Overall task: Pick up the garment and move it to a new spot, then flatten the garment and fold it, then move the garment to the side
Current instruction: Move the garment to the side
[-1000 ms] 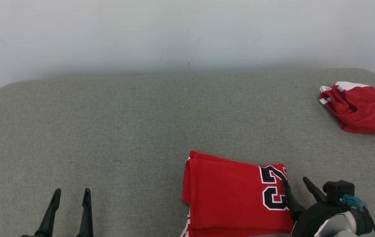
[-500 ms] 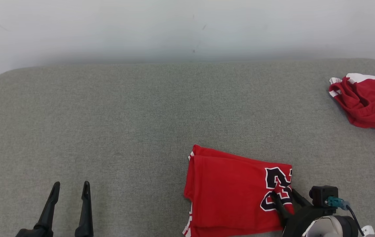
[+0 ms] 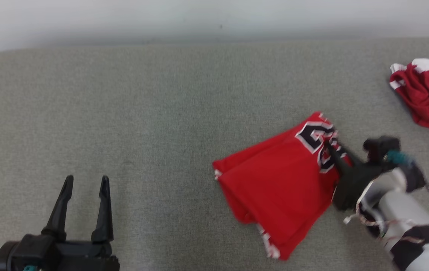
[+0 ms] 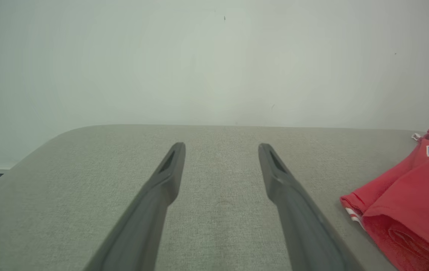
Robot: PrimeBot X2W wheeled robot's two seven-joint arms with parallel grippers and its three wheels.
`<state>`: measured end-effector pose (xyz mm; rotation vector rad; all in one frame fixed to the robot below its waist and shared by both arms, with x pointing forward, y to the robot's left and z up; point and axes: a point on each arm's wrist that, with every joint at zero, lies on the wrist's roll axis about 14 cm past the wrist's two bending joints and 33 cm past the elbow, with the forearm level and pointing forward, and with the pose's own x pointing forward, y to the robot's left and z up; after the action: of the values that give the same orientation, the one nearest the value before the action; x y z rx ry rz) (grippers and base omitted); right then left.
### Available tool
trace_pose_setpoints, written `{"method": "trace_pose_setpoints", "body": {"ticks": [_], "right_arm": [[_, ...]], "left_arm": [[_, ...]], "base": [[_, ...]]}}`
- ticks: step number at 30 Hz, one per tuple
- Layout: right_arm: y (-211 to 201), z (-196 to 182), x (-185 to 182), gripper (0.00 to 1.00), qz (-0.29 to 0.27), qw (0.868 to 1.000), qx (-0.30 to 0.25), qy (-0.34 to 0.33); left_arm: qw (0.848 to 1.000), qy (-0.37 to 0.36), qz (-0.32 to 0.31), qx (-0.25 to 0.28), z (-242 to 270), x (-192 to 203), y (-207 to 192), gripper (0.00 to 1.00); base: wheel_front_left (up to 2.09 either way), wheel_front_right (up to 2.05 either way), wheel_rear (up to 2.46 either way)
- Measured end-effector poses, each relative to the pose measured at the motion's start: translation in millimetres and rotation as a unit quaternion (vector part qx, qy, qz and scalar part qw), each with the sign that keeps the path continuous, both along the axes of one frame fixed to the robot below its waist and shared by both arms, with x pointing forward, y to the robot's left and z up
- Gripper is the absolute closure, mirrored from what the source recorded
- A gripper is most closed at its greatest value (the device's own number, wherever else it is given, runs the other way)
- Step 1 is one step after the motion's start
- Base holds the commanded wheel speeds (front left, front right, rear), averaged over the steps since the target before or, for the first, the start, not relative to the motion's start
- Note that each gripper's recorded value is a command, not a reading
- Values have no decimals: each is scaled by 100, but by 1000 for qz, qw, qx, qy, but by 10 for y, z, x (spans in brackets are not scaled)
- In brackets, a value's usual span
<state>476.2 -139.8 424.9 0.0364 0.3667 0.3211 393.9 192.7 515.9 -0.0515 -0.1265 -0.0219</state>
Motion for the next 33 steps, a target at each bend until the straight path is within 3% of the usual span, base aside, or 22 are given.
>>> {"method": "trace_pose_setpoints", "body": {"ticks": [8,16,22,33], "right_arm": [[-650,482,838,100,-12,994,-80,-72],[-1284,575,1286,100,-37,984,-150,-85],[-1917,743,1398,100,-90,974,-189,-86],[-2859,895,1210,100,-160,942,-290,-51]], "left_arm": [[1000,-12,-27,-5,-31,455,-202,0],[999,-4,-41,-2,-276,825,-315,0],[998,-1,-58,3,-448,990,-438,0],[994,-7,-109,-6,-626,1154,-780,0]], "base": [[0,0,0],[0,0,0],[0,0,0],[0,0,0]]}}
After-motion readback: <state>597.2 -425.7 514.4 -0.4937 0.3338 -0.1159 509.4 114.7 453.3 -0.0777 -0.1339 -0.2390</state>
